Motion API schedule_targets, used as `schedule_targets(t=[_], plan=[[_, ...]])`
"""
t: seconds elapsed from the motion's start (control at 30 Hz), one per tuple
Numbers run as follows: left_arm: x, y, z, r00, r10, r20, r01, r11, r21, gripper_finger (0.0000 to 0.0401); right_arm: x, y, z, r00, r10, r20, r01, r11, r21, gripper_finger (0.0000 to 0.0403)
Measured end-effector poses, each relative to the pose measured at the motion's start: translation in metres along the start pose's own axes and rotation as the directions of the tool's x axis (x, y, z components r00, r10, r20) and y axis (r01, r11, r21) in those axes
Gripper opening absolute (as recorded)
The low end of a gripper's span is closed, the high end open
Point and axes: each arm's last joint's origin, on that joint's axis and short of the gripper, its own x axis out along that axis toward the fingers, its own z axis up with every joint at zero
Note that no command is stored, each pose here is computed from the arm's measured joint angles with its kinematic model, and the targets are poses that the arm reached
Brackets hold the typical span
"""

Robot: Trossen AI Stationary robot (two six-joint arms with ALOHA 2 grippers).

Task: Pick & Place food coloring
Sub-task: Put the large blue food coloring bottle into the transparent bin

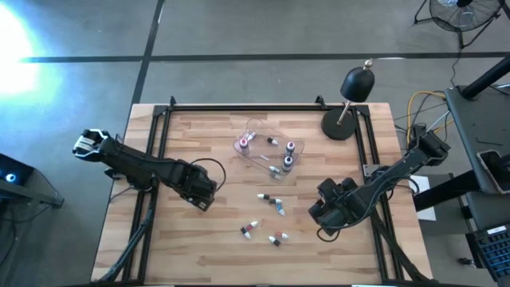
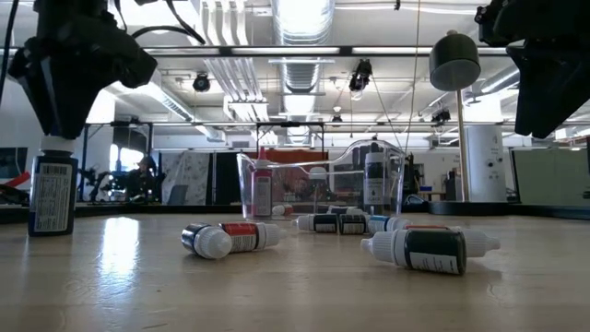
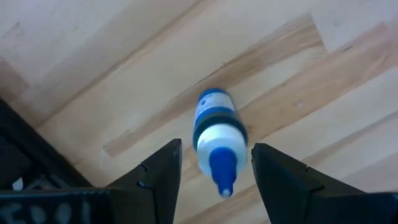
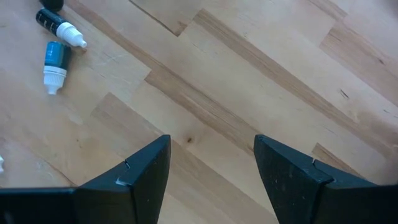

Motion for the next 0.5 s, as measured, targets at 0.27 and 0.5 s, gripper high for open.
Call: schedule_targets(t=[0.27, 0.5], plan=[[0.014, 0.001, -0.003, 0.998, -0.026, -0.056, 0.026, 1.0, -0.007, 0.0159, 0.0, 0.0, 0.0, 1.0, 0.003, 0.0, -0.003, 1.0, 0.002, 0.0224], [0.017, 0.0, -0.003, 0.999, -0.034, -0.027, 0.034, 0.999, -0.02, 0.0139, 0.0, 0.0, 0.0, 1.0, 0.005, 0.0, -0.005, 1.0, 0.002, 0.0224]])
